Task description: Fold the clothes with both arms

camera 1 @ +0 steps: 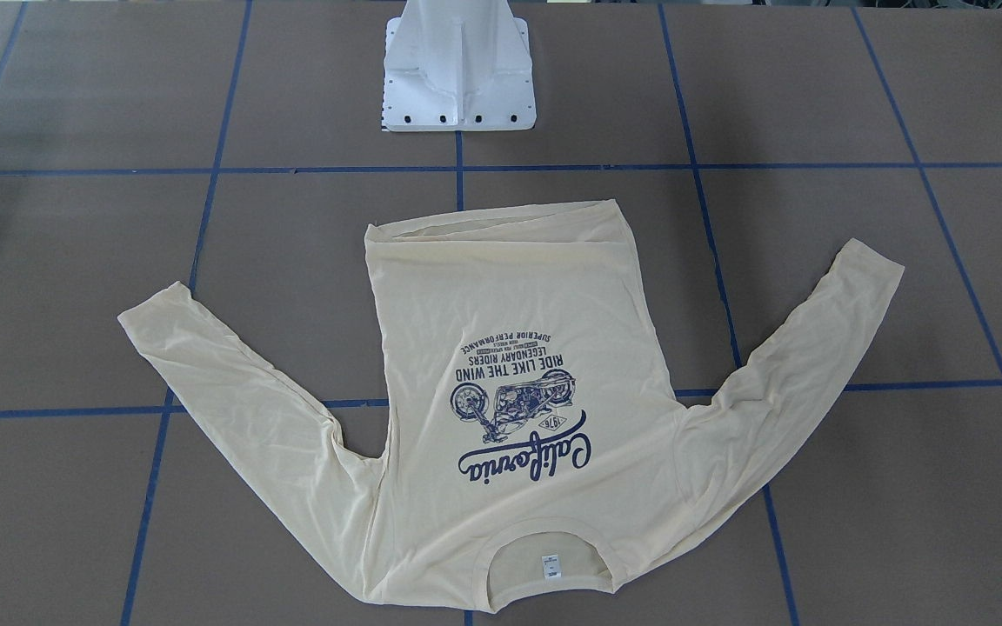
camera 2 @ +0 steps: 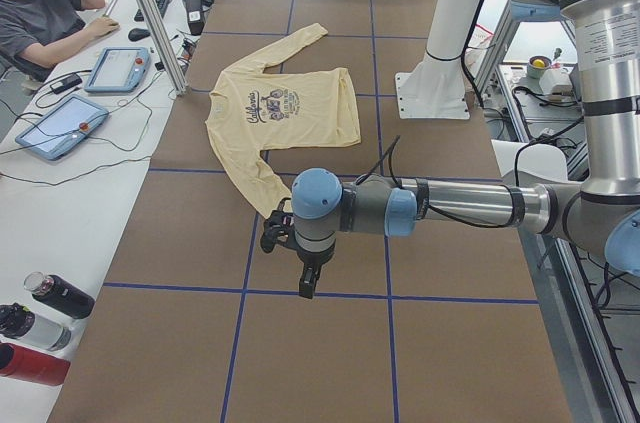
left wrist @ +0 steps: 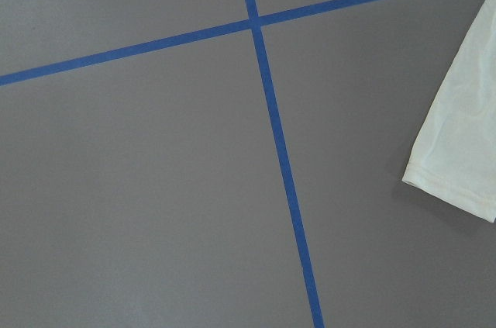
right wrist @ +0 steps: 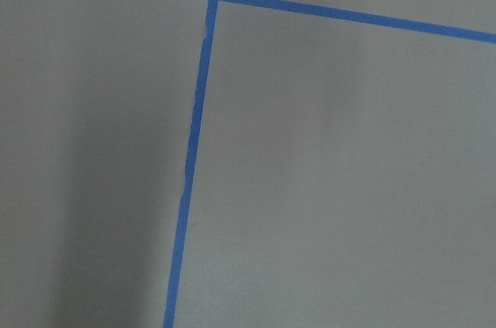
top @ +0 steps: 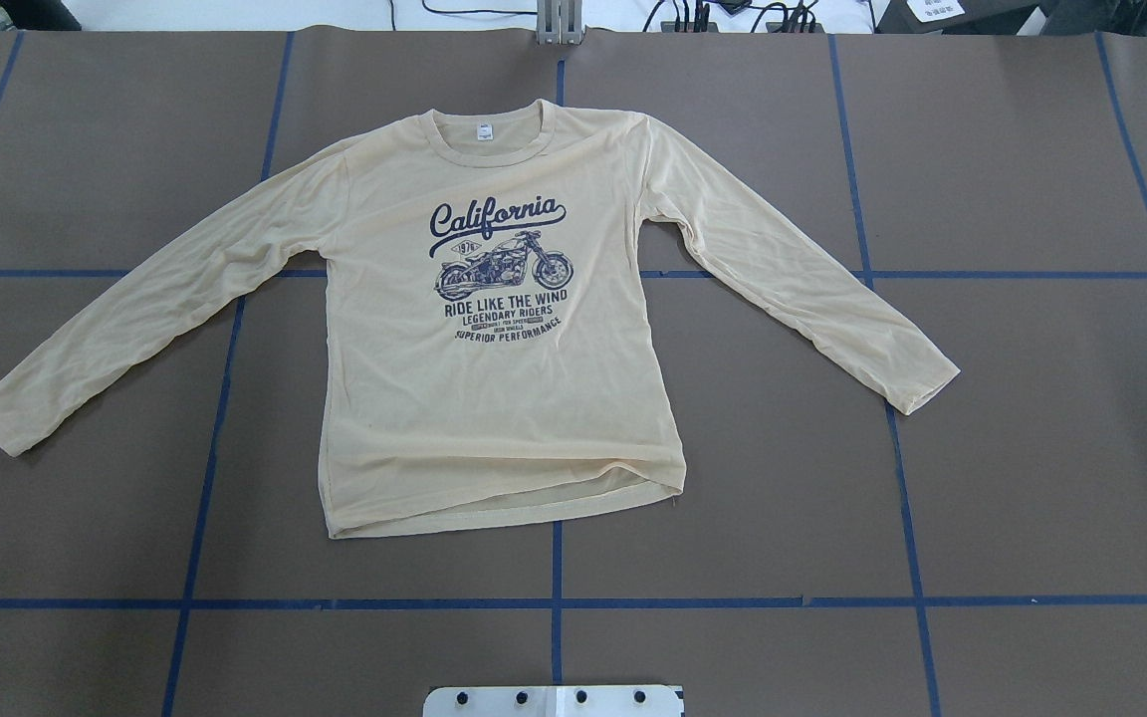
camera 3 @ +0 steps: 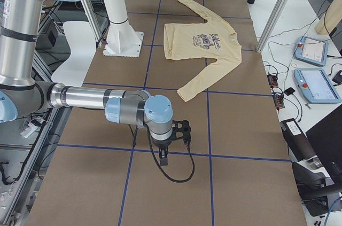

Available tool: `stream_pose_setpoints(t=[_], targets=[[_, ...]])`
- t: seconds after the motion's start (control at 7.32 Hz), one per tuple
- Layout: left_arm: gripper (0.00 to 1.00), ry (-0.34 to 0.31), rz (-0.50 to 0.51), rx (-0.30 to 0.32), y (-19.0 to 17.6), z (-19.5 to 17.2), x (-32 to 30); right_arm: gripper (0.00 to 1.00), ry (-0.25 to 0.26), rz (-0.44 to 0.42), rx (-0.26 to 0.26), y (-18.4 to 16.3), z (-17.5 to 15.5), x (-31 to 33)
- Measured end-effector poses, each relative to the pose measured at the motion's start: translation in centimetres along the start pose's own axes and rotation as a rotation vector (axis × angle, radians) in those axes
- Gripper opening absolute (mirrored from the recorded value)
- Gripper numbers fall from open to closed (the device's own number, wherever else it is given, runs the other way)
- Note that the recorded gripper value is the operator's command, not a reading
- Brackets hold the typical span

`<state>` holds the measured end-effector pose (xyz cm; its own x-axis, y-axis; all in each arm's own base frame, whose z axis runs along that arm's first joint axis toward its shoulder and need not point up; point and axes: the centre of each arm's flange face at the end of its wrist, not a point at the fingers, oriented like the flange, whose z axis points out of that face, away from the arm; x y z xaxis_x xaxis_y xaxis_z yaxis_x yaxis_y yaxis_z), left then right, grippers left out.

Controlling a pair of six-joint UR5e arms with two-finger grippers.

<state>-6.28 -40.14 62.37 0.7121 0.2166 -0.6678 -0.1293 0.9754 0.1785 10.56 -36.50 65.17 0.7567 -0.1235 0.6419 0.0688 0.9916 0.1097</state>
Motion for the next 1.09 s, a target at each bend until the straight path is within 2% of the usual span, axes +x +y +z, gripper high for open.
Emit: stream_pose_setpoints(t=[0.27,0.41,0.68,0.82,1.09], targets=[[1.0,-0.012,0.02,0.017,-0.4,-1.0,0.9,1.0,0.003,-0.009,0.011,-0.2,-0.4,-0.3],[1.0,-0.018,0.036,0.035,-0.5,-1.9,1.6,1.0,0.001,-0.029,0.036,-0.9,-1.3,-1.0],[1.0,-0.045,0.073,0.078,-1.1,-4.2,3.5,1.0,0.006,-0.118,0.141,-2.6,-3.5,-2.8],[1.0,-0.082,0.095,0.102,-2.2,-5.4,4.2,1.0,0.012,-0.155,0.185,-3.2,-4.2,-3.2],[1.0,-0.135,0.173,0.193,-6.6,-8.7,6.1,1.0,0.009,-0.18,0.236,-4.4,-5.3,-4.1]])
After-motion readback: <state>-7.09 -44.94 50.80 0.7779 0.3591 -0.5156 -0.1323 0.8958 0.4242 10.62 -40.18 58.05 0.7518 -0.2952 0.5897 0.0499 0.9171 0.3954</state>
